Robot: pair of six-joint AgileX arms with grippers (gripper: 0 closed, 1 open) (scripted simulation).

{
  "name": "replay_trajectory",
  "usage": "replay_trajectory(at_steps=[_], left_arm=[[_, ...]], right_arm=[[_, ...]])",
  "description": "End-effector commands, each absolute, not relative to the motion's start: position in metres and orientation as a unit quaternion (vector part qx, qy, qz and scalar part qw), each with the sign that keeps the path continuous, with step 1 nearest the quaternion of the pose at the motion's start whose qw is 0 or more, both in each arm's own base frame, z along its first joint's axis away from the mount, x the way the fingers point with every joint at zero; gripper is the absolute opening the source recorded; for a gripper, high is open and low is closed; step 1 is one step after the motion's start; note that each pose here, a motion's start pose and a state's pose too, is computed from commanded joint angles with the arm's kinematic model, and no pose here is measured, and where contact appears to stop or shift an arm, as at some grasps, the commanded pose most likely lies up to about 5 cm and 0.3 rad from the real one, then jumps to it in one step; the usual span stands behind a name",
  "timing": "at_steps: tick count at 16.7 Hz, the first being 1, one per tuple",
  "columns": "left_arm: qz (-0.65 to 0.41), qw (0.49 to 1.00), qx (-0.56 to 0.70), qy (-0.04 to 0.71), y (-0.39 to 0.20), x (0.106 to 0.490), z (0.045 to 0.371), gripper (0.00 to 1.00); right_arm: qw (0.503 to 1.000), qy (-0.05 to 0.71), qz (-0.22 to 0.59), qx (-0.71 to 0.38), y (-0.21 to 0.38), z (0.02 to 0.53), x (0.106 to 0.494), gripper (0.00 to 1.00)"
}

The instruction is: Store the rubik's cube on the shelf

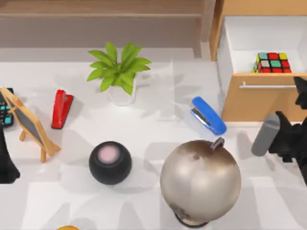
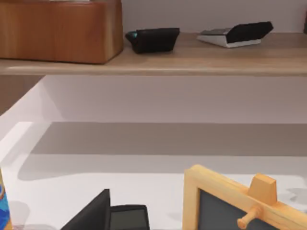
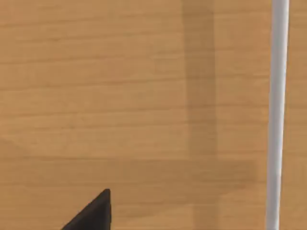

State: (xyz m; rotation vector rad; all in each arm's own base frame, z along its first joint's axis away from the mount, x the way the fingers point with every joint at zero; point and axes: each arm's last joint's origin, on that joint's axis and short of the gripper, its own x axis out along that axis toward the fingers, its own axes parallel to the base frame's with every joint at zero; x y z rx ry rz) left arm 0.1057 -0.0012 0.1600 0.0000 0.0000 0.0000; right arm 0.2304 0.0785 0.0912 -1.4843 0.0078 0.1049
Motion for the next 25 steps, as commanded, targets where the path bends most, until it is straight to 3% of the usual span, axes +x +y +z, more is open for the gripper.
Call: replay_trajectory(at_steps=[7, 14, 19, 25], left_arm=[[0.0, 1.0, 0.0, 0.0, -0.001, 0.106, 0.16, 1.0], [0.0, 1.0, 0.0, 0.0, -0.001, 0.106, 0.16, 1.0], [0.0, 1.0, 0.0, 0.0, -0.001, 0.106, 0.16, 1.0], [0.0, 1.0, 0.0, 0.0, -0.001, 0.106, 0.16, 1.0]], right_arm=[[0.812, 0.012, 0.163, -0.56, 0.108, 0.127, 0.257, 1.0], [0.858, 0.157, 0.275, -0.403, 0.146, 0.177, 0.309, 1.0], [0.867, 0.318, 0.265, -0.279, 0.15, 0.219, 0.36, 1.0], [0.838, 0.501, 0.167, -0.135, 0.126, 0.252, 0.419, 1.0]])
